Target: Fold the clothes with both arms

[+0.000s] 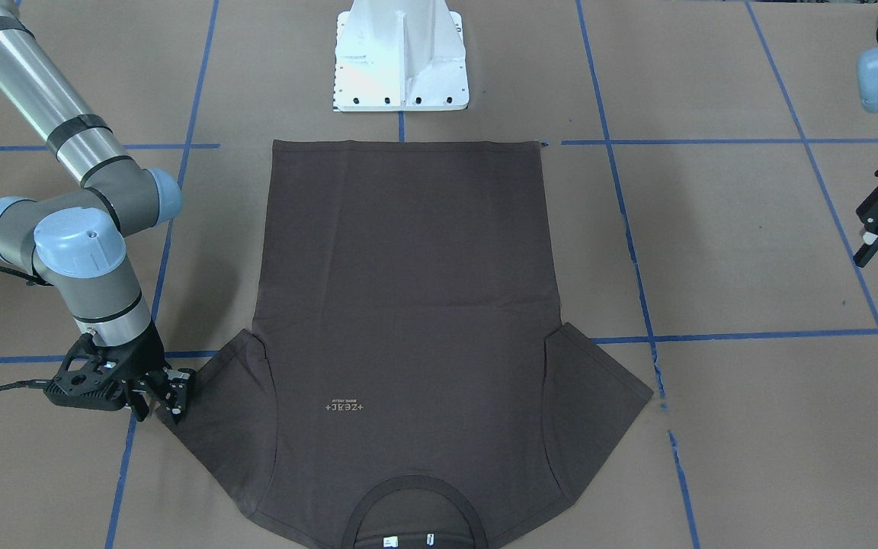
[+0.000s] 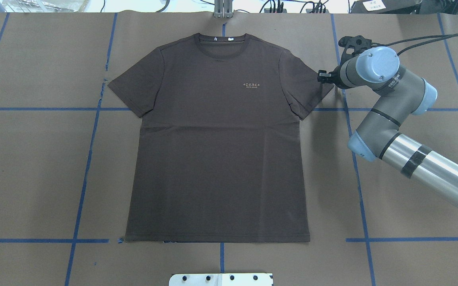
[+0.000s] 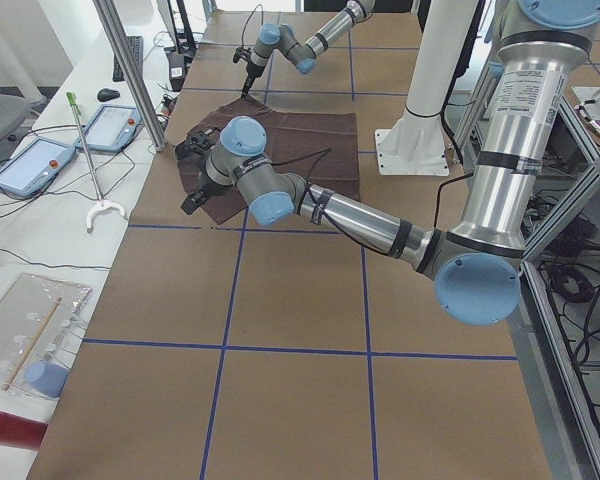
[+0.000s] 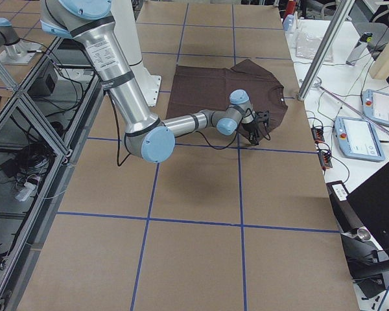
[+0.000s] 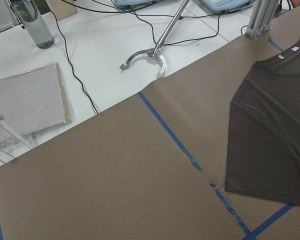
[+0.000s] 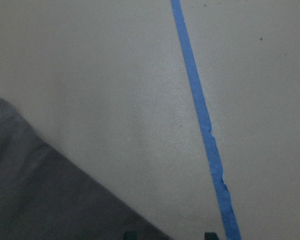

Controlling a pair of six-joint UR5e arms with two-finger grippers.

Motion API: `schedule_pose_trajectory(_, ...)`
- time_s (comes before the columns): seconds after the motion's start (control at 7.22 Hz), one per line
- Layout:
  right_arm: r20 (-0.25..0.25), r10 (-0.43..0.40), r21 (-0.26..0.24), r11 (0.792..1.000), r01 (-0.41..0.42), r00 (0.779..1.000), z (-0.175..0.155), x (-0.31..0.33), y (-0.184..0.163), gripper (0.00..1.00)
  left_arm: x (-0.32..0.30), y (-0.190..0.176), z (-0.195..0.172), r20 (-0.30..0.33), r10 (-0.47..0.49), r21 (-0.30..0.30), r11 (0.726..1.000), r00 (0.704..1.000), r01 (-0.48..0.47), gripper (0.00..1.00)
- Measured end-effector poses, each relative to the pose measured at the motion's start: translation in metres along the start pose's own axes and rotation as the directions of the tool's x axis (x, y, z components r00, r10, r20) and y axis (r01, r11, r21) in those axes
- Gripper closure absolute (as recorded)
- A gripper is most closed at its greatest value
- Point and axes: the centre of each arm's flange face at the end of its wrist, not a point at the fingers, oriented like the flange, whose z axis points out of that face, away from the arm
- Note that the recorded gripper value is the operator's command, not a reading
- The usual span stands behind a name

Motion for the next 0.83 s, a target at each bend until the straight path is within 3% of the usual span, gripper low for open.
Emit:
schedule_pose_trajectory(0.14,0.001,0.002,0.000,1.000,-0.002,1.000,0.000,-0.001,0.000,0.95,0.000,0.000,0.000,0.000,0.000,0.001,1.000,1.000,0.000,0.00)
schedule_pose_trajectory(0.28,0.001,0.002,0.000,1.000,-0.002,1.000,0.000,-0.001,0.000,1.00,0.001,-0.001,-0.001,-0.001,0.001,0.002,1.000,1.000,-0.001,0.00)
schedule_pose_trajectory(0.83,0.004,-0.007,0.008,1.000,0.006,1.000,-0.004,-0.012,-0.004,1.00,0.002,-0.001,-0.002,-0.001,0.002,0.004,1.000,1.000,-0.002,0.00)
